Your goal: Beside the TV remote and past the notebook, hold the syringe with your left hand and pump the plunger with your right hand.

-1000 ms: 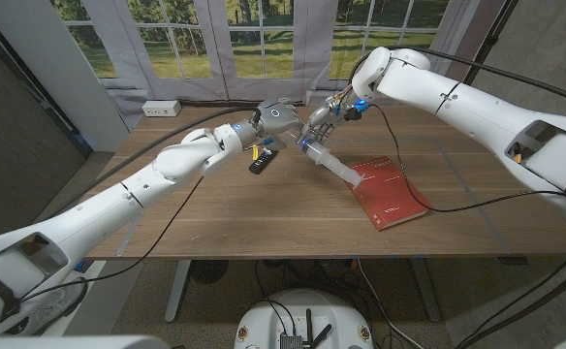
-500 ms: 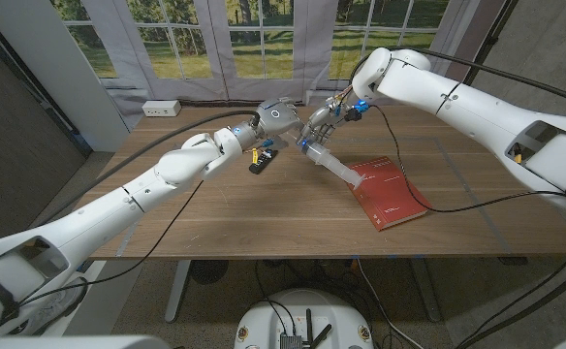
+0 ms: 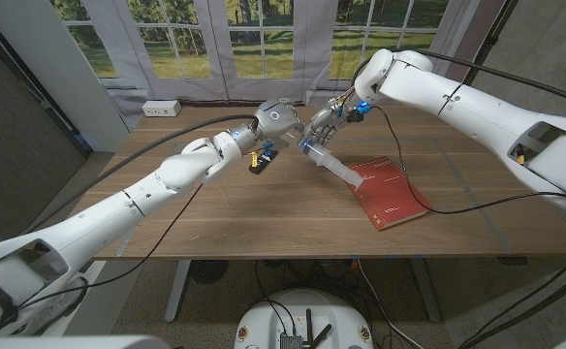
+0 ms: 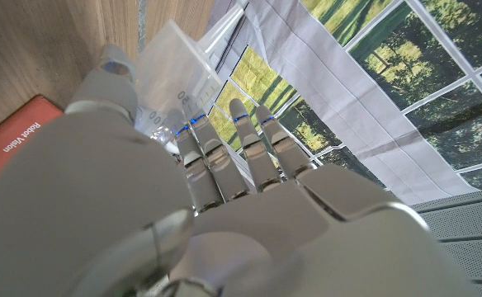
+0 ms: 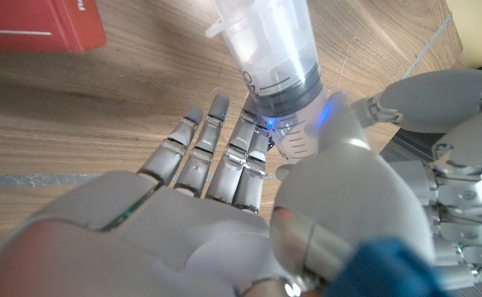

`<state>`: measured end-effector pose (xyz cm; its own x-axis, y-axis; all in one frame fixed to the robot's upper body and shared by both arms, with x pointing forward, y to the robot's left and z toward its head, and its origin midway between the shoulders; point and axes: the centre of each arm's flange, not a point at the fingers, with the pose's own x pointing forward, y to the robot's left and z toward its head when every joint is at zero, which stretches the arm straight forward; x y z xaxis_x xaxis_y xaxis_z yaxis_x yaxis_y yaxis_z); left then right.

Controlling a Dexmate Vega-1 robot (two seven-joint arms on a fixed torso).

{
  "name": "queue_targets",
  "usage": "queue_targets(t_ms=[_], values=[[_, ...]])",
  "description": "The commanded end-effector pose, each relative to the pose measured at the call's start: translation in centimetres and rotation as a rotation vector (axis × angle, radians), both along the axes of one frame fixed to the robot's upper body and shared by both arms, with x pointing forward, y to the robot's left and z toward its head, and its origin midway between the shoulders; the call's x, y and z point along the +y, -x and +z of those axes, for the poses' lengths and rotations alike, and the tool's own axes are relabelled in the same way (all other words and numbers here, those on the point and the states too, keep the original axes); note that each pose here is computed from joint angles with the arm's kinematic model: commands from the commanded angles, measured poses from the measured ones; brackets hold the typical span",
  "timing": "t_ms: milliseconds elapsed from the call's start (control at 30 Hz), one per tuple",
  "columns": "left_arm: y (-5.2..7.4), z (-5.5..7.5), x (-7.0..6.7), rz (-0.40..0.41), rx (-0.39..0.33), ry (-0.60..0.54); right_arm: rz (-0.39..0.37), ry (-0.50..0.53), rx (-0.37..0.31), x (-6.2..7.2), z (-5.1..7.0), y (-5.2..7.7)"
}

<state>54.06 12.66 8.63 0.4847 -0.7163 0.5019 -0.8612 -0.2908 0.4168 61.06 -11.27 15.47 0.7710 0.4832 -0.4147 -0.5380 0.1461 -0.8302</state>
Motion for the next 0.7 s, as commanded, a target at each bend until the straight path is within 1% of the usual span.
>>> queue_targets(t_ms=[33, 367, 700], values=[[-0.35, -0.14, 0.17, 0.009, -0.020, -0.004, -0.004, -0.001, 0.019, -0.22, -0.39, -0.06], [-0.58, -0.27, 0.39, 0.013, -0.022, -0.009, 0.000, -0.003, 0.027, -0.51, -0.60, -0.11], [-0.78, -0.45, 0.53, 0.020, -0.015, -0.010, 0.027, 0.002, 0.044, -0.67, -0.23, 0.06]])
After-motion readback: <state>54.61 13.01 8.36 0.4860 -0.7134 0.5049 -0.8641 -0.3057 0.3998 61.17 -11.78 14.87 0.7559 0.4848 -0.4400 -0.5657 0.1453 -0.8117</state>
